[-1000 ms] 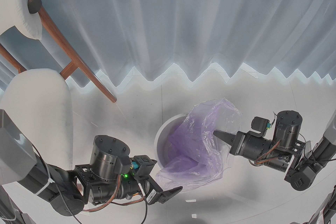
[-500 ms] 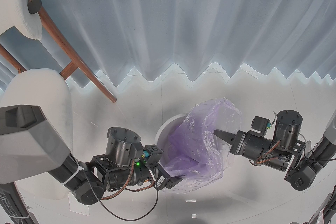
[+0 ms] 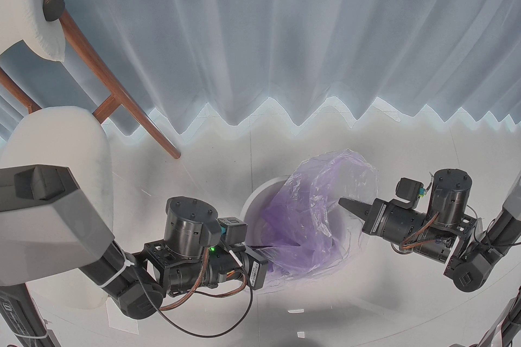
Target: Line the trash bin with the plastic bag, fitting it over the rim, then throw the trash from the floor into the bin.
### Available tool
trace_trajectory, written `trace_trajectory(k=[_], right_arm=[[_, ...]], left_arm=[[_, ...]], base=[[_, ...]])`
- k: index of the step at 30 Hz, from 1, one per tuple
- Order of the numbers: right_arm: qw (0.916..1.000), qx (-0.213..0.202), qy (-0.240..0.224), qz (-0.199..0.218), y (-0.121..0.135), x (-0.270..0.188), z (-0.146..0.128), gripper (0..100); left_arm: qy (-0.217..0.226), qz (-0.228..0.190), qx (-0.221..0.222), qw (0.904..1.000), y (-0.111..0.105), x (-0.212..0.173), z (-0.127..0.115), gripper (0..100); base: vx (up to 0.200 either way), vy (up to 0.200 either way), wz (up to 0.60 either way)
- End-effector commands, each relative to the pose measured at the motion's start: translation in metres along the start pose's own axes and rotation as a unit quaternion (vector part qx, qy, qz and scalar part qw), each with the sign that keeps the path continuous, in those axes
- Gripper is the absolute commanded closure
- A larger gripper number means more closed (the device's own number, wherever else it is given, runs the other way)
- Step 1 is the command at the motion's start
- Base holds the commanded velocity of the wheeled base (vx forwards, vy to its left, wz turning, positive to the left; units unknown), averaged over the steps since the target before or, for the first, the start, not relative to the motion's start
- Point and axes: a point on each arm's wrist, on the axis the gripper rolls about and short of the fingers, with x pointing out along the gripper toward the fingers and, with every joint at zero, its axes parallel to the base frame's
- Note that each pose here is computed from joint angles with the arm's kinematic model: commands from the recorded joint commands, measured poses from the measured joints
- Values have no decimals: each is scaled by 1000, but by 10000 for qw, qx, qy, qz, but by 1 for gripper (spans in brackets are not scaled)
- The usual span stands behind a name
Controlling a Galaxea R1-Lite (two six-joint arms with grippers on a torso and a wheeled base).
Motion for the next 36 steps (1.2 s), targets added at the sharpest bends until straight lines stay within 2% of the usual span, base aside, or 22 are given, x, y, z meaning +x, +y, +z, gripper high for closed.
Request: trace_trajectory(k=[1, 5, 8, 10, 12, 13, 14, 15, 17, 19, 20, 22, 24, 25, 29, 32, 36], right_arm=[[9999, 13, -128, -77, -4, -6, 8, 100], [9998, 2, -206, -67, -3, -12, 12, 100], [9998, 21, -160, -89, -5, -14, 10, 100], [9999, 35, -92, -110, -6, -16, 7, 100], [9999, 44, -61, -132, -7, -16, 5, 100], [9999, 50, 7, -152, -9, -18, 2, 100], [9999, 50, 7, -152, -9, -18, 2, 100], [9998, 68, 124, -103, -10, -21, -1, 100], [9995, 83, 288, -22, -12, -24, -5, 100], [9995, 65, 323, -7, -13, -23, -5, 100], [9995, 65, 323, -7, -13, -23, -5, 100], [9994, -36, 350, -38, -16, -21, -6, 100], [9993, -74, 355, -39, -17, -20, -5, 100], [9991, -178, 382, -55, -24, -17, -3, 100], [9992, -290, 267, -117, -38, -10, 8, 100], [9993, -281, 133, -199, -46, -2, 17, 100], [9993, -233, 89, -283, -57, 15, 30, 100]], left_arm=[[-184, -85, -436, 9988, -6, -14, 3, 100], [-213, -226, -1282, 9913, -16, -28, -10, 100], [-630, -433, -1695, 9826, -26, -35, -12, 100], [-1000, -491, -2069, 9720, -35, -41, -13, 100], [-1165, -506, -2204, 9671, -38, -41, -12, 100], [-1297, -374, -2449, 9601, -39, -36, -14, 100], [-1297, -359, -2465, 9598, -39, -36, -15, 100], [-1406, -38, -2664, 9535, -37, -32, -16, 100], [-1507, 332, -2793, 9477, -31, -28, -19, 100], [-1395, 588, -2863, 9461, -25, -21, -28, 100], [-1395, 588, -2863, 9461, -25, -21, -28, 100], [-1442, 621, -3090, 9380, -21, -20, -28, 100], [-1473, 596, -3153, 9356, -22, -20, -27, 100], [-1674, 564, -3293, 9275, -17, -18, -18, 100], [-1880, 527, -3407, 9197, -12, -20, -7, 100], [-1835, 569, -3422, 9198, -10, -23, -2, 100], [-1639, 711, -3496, 9197, 0, -28, 18, 100]], base=[[0, 0, 0], [0, 0, 0], [0, 0, 0], [0, 0, 0], [0, 0, 0], [0, 0, 0], [0, 0, 0], [0, 0, 0], [0, 0, 0], [0, 0, 0], [0, 0, 0], [0, 0, 0], [0, 0, 0], [0, 0, 0], [0, 0, 0], [0, 0, 0], [0, 0, 0]])
